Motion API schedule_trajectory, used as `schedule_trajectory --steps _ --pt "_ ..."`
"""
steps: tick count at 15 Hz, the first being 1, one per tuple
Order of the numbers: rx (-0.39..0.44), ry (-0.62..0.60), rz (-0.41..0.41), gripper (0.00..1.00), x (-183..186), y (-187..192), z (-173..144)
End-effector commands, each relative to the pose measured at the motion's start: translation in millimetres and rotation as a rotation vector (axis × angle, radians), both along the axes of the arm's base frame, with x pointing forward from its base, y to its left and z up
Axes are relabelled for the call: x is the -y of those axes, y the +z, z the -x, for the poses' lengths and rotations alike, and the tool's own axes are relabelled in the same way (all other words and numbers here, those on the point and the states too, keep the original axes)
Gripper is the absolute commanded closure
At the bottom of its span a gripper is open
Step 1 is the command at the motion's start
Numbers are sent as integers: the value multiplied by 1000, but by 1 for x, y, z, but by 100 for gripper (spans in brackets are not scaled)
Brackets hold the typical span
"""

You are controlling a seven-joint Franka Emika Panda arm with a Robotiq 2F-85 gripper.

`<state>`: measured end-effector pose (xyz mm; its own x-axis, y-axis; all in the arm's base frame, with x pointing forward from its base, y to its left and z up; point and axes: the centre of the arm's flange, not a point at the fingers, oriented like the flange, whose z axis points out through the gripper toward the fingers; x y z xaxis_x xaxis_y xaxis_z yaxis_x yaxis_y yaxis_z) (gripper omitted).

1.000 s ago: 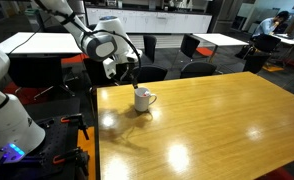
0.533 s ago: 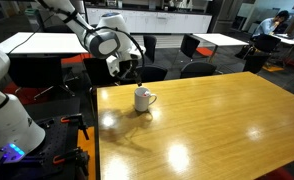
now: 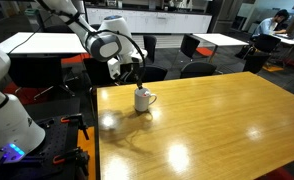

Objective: Remove the marker from the mug cup and place it on the table

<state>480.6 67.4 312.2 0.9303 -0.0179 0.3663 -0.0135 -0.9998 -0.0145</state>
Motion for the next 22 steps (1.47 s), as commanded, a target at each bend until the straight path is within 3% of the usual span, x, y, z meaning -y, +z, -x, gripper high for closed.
schedule_trajectory --steps 1,22 --pt "-8 -4 -6 60 5 -5 -9" --pt "-67 -19 -1 60 11 -42 -37"
